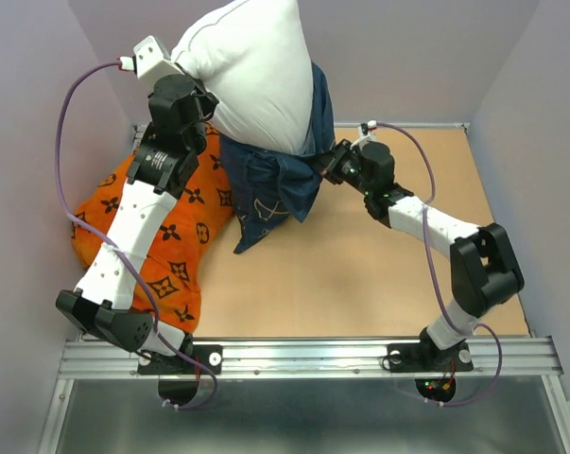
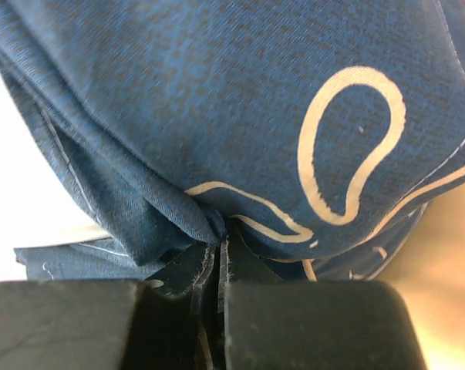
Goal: Remove the pillowcase from the pillow
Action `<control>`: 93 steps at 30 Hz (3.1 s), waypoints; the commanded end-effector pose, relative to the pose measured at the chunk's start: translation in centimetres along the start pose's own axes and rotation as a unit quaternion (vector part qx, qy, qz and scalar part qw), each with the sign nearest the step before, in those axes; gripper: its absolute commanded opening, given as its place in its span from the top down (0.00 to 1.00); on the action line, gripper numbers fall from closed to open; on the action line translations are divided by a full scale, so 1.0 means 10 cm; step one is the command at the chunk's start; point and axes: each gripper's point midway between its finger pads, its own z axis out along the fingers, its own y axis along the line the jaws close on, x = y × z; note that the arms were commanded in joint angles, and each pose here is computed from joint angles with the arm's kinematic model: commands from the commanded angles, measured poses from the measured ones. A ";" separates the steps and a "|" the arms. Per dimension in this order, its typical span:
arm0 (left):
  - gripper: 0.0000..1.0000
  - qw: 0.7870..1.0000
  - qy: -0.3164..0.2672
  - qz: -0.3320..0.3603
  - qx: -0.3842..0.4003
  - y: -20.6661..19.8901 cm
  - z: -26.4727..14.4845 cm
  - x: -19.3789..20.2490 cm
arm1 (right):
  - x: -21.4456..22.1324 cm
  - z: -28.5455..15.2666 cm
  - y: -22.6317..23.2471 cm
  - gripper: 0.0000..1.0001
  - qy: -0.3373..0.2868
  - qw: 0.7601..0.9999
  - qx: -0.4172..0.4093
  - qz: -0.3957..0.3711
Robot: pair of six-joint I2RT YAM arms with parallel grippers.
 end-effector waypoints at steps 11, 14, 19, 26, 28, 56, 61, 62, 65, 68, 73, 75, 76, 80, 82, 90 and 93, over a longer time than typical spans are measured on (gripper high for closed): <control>1.00 0.995 -0.082 -0.053 -0.004 0.26 -0.29 -0.82 | -1.17 -0.32 -1.02 1.00 -0.029 0.974 0.222 -0.027; 1.00 0.995 -0.073 -0.067 0.009 0.26 -0.36 -0.77 | -2.12 -0.51 -0.56 0.99 -0.077 0.976 0.202 -0.034; 1.00 0.996 -0.055 -0.066 0.003 0.38 -0.33 -0.50 | -2.29 -0.29 -0.01 0.99 -0.029 0.990 0.130 -0.043; 1.00 0.997 -0.011 -0.069 0.013 0.41 -0.23 -0.03 | -1.04 -0.07 -0.65 0.89 0.097 0.971 0.195 -0.100; 1.00 0.998 -0.015 -0.065 0.012 0.35 -0.26 -0.02 | -1.08 -0.23 -0.53 0.55 0.077 0.966 0.202 -0.140; 1.00 0.999 0.001 -0.047 0.024 -0.25 -0.38 0.13 | 0.41 -1.07 0.90 0.51 0.113 0.922 0.066 -0.363; 1.00 0.999 0.002 -0.045 0.024 -0.27 -0.38 0.15 | 0.43 -0.97 0.57 0.47 0.092 0.905 0.143 -0.390; 1.00 0.999 0.001 -0.046 0.025 -0.28 -0.38 0.15 | 0.44 -0.97 0.53 0.47 0.093 0.903 0.148 -0.392; 1.00 0.999 -0.001 -0.045 0.025 -0.28 -0.37 0.13 | 0.48 -0.96 0.49 0.46 0.091 0.902 0.153 -0.393; 1.00 0.999 -0.004 -0.044 0.027 -0.30 -0.38 0.10 | 0.56 -0.92 0.39 0.53 0.097 0.895 0.169 -0.401; 1.00 0.999 -0.006 -0.042 0.028 -0.30 -0.38 0.08 | 0.52 -0.99 0.41 0.45 0.077 0.896 0.176 -0.399; 1.00 0.999 -0.005 -0.043 0.030 -0.31 -0.38 0.09 | 0.52 -0.98 0.47 0.44 0.077 0.899 0.166 -0.398; 1.00 0.999 -0.004 -0.042 0.030 -0.31 -0.38 0.10 | 0.54 -0.95 0.45 0.45 0.080 0.897 0.168 -0.400; 1.00 0.999 -0.007 -0.044 0.030 -0.31 -0.38 0.09 | 0.51 -0.95 0.36 0.47 0.071 0.894 0.191 -0.399; 1.00 0.999 -0.006 -0.042 0.029 -0.30 -0.37 0.10 | 0.47 -0.99 0.34 0.48 0.061 0.892 0.200 -0.401; 1.00 0.998 -0.006 -0.045 0.032 -0.31 -0.36 0.13 | 0.59 -0.98 0.39 0.53 0.083 0.901 0.171 -0.389; 1.00 0.998 -0.007 -0.046 0.031 -0.32 -0.35 0.13 | 0.64 -0.97 0.43 0.64 0.093 0.905 0.160 -0.384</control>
